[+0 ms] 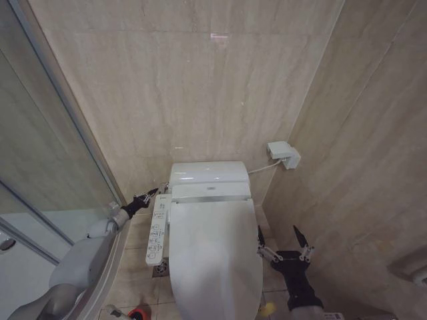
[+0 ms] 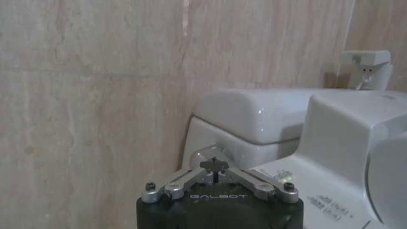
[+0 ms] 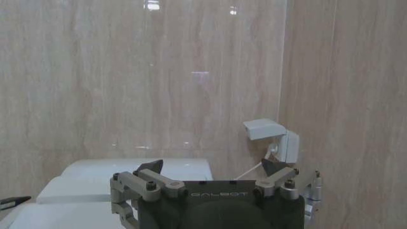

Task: Open the toilet lid, clean the toilet bowl with a toilet brush, close the toilet lid, and flush.

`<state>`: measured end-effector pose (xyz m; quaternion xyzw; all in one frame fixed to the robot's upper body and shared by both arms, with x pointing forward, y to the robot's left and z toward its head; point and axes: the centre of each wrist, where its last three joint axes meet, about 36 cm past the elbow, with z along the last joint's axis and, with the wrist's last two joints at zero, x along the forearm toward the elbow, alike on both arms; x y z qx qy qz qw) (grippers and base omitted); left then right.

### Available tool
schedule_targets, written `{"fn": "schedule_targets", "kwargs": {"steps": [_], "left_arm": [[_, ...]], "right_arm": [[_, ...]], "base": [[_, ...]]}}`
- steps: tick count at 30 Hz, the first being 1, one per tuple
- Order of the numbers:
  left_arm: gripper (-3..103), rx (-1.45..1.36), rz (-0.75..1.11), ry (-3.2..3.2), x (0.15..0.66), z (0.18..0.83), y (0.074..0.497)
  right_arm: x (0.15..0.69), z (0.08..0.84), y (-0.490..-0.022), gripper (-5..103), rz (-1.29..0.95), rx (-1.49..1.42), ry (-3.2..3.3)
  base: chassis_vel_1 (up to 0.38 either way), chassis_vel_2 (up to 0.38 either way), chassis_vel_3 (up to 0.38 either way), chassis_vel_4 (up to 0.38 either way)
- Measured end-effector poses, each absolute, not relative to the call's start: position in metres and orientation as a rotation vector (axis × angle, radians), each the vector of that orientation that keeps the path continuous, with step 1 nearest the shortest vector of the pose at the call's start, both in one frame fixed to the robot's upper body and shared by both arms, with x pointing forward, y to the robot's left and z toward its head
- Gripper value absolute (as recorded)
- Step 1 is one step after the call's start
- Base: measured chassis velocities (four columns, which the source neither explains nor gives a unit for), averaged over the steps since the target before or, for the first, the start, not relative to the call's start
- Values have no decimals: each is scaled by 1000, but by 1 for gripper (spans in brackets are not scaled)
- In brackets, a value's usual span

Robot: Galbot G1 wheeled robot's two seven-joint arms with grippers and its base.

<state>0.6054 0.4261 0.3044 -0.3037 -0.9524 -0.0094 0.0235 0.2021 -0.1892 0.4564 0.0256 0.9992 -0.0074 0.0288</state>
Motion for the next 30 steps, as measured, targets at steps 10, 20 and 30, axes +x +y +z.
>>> {"fn": "schedule_targets", "kwargs": {"steps": [10,20,30], "left_arm": [[0,-970,-41,-2929,608,305,429],[0,-998,-50,-2933,613,308,422],[0,-999,-53,-2926,613,308,423]], "right_arm": [[202,456,-189,100,-23,79,3083],[202,456,-189,100,-23,79,3083],[202,456,-189,100,-23,79,3083]], "base": [[0,0,0,0],[0,0,0,0],[0,0,0,0]]}}
